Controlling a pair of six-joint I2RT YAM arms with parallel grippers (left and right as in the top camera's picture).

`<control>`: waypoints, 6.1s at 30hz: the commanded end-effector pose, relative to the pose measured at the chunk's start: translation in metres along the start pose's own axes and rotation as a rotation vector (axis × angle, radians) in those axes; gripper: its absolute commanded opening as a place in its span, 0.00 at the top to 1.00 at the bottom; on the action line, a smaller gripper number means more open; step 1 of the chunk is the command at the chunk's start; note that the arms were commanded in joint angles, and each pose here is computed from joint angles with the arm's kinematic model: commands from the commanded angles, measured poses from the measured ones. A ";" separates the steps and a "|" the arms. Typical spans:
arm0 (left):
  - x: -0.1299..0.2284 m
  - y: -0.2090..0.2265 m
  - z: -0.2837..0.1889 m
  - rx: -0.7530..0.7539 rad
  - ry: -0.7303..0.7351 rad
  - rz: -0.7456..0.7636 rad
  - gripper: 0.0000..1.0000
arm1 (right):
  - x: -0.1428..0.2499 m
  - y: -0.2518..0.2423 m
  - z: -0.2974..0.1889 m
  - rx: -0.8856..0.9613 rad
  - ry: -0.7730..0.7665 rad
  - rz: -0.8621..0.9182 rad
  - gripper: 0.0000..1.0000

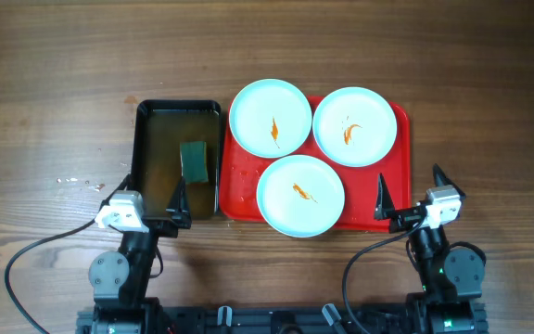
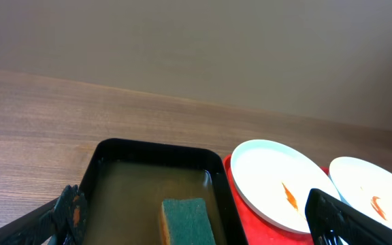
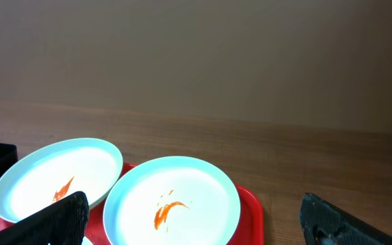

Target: Clean dirty plates on tray and stack at the side

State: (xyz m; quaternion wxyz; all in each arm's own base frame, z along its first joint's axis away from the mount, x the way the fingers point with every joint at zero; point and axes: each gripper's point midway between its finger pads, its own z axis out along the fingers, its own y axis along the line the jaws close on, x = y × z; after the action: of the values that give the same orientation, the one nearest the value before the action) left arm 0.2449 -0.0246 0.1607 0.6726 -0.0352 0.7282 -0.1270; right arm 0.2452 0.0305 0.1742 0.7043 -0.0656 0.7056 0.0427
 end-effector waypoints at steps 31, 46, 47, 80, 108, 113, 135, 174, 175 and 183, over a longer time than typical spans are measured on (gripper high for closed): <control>0.002 0.002 0.000 -0.008 0.001 -0.007 0.00 | 0.000 0.004 0.000 -0.019 -0.001 -0.013 0.00; 0.006 0.004 0.001 -0.026 0.049 -0.096 0.00 | 0.009 0.010 0.002 -0.046 0.066 0.290 0.01; 0.006 0.006 0.000 -0.045 0.069 -0.098 0.00 | 0.009 0.011 0.002 -0.050 0.089 0.292 0.01; 0.099 -0.003 0.107 -0.209 0.902 -0.082 0.27 | 0.119 0.070 0.030 -0.197 1.220 0.616 0.21; 0.147 0.002 0.110 -0.245 0.997 -0.051 0.81 | 0.120 0.070 0.030 -0.194 1.219 0.613 0.14; 0.132 -0.002 0.113 -0.232 0.955 -0.053 0.96 | 0.120 0.070 0.030 -0.194 1.219 0.613 0.14; 0.097 -0.030 0.091 -0.139 0.946 -0.156 0.96 | 0.155 0.092 0.012 -0.151 1.356 0.555 0.51; 0.219 -0.217 0.073 0.192 1.232 -0.543 0.96 | 0.173 0.101 0.016 -0.153 1.395 0.610 0.84; 0.214 -0.210 0.075 0.188 1.222 -0.522 0.96 | 0.173 0.100 0.016 -0.153 1.395 0.610 0.84; 0.181 -0.173 0.069 0.114 1.153 -0.304 0.96 | 0.173 0.100 0.017 -0.153 1.394 0.610 0.84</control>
State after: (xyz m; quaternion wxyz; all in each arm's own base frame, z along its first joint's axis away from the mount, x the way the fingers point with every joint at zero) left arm 0.2688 -0.2631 0.0158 0.0935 -0.0594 0.9452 -0.3072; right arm 0.2497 0.1317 0.0052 0.0544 0.0665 0.9648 0.2484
